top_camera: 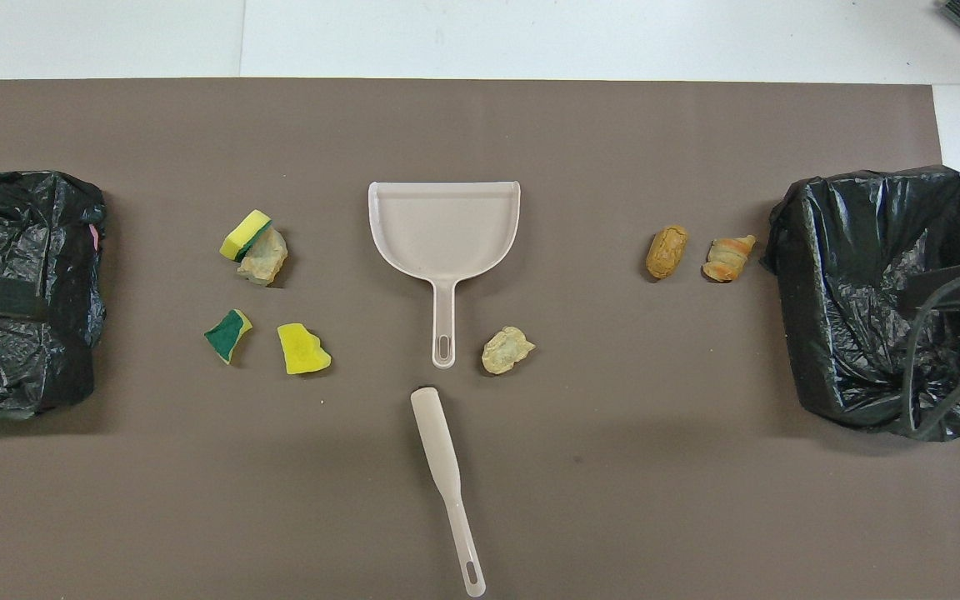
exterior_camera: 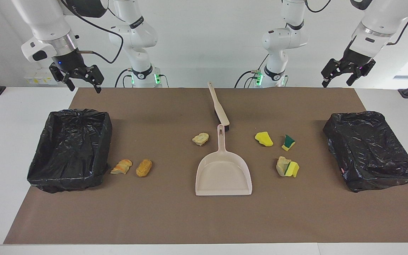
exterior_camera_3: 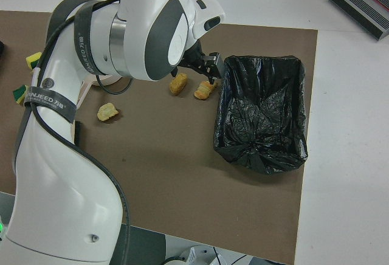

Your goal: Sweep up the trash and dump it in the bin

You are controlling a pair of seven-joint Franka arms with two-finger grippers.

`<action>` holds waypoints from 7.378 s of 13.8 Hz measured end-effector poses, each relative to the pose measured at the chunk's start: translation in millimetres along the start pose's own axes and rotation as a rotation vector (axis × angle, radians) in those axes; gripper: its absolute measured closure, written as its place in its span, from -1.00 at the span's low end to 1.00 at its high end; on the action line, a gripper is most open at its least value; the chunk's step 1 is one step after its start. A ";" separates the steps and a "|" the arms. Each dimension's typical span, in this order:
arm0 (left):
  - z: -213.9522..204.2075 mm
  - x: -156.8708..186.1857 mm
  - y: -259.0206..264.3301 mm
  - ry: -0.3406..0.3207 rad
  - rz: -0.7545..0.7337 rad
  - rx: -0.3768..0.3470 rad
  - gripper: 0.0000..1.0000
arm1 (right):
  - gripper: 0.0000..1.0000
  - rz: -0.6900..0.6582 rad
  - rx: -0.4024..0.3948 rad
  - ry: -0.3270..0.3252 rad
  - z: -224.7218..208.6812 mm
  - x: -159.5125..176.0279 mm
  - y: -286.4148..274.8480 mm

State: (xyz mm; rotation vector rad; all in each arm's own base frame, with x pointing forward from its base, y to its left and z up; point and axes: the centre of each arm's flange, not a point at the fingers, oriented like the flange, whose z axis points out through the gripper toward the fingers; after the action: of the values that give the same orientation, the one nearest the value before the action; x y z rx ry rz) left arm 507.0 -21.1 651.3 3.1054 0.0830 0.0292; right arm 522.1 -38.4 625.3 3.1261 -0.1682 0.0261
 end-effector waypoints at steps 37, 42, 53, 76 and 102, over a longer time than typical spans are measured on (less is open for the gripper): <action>297.6 -261.4 339.8 -0.092 -0.277 0.030 -1.00 | -1.00 -0.048 -0.007 -0.089 5.7 -13.6 -26.3; 310.1 -292.5 352.9 -0.089 -0.252 0.029 -1.00 | -1.00 -0.039 -0.008 -0.091 5.0 -14.4 -21.2; 314.0 -298.6 352.9 -0.091 -0.240 0.030 0.46 | -1.00 -0.046 -0.009 -0.087 75.5 -3.7 -84.6; 238.8 56.5 -34.0 -0.078 0.100 0.030 0.46 | -0.74 -0.067 0.038 0.145 253.1 -41.4 -422.1; 235.0 -10.0 10.4 -0.244 -0.245 -0.073 0.46 | 0.37 -0.255 -0.009 0.216 235.1 -39.1 -433.6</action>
State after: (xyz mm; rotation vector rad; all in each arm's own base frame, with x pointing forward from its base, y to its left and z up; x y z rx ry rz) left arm 502.2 -40.1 416.7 2.9739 0.4421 -0.3425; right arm 533.5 394.2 385.3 3.0794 0.2303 0.3570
